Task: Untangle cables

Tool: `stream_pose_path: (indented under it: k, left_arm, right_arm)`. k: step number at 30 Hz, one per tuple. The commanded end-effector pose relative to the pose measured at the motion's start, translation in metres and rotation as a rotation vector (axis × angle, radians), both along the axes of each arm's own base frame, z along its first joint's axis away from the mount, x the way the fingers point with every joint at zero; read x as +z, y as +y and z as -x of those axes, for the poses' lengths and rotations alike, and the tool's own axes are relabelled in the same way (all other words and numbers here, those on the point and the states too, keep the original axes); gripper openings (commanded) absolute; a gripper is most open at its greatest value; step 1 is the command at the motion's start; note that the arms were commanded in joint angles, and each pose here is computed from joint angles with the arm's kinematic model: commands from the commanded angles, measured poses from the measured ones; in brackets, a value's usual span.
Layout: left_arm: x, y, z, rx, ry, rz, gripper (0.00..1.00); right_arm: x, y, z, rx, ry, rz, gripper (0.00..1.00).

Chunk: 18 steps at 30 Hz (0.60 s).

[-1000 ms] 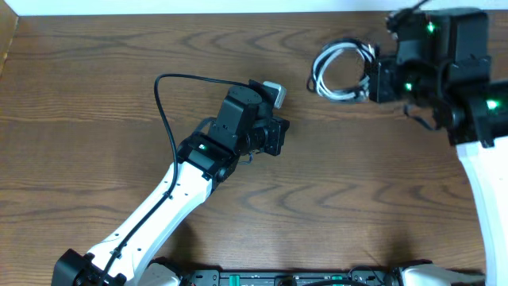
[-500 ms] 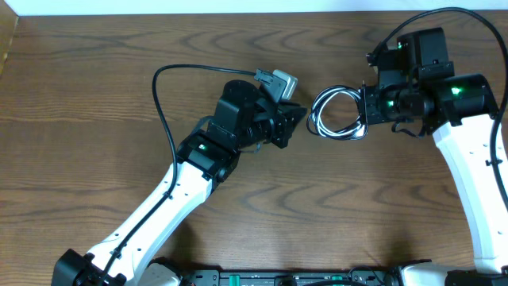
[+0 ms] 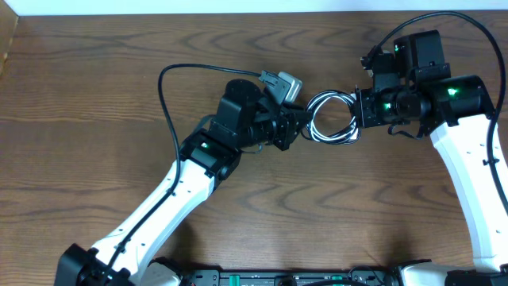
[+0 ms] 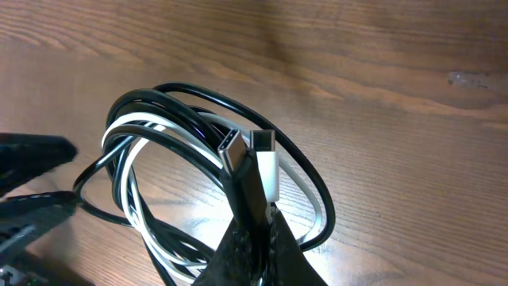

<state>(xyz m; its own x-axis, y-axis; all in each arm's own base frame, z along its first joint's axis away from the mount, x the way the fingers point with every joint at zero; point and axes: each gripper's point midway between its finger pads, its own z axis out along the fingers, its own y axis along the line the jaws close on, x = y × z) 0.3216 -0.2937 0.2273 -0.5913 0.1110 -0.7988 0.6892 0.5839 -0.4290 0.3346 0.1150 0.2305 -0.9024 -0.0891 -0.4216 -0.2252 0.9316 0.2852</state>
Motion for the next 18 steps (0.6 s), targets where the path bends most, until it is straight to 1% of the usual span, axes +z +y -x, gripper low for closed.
stream_pose_path:
  k: [1,7,8,9,13,18]
  left_arm:
    - [-0.009,-0.004,0.0,-0.029,0.02,-0.007,0.3]
    - [-0.025,-0.006,0.0,-0.037,0.06,-0.026,0.3]
    - [-0.027,-0.007,0.0,-0.041,0.066,-0.027,0.21]
    - [-0.028,-0.006,0.001,-0.041,0.07,-0.03,0.09]
    - [-0.029,-0.006,0.001,-0.04,0.074,-0.032,0.08]
    - [-0.03,-0.005,0.001,-0.04,0.079,-0.035,0.08]
  right_arm:
    - [0.007,0.005,0.004,0.028,-0.023,-0.019,0.01]
    - [0.009,0.005,0.001,0.027,-0.034,-0.02,0.01]
    - [0.009,0.006,0.001,0.027,-0.037,-0.021,0.01]
    - [0.009,0.006,0.0,0.027,-0.04,-0.022,0.01]
    - [0.01,0.002,-0.003,0.016,-0.051,-0.005,0.01]
    - [0.004,-0.02,-0.009,-0.088,-0.056,0.095,0.01]
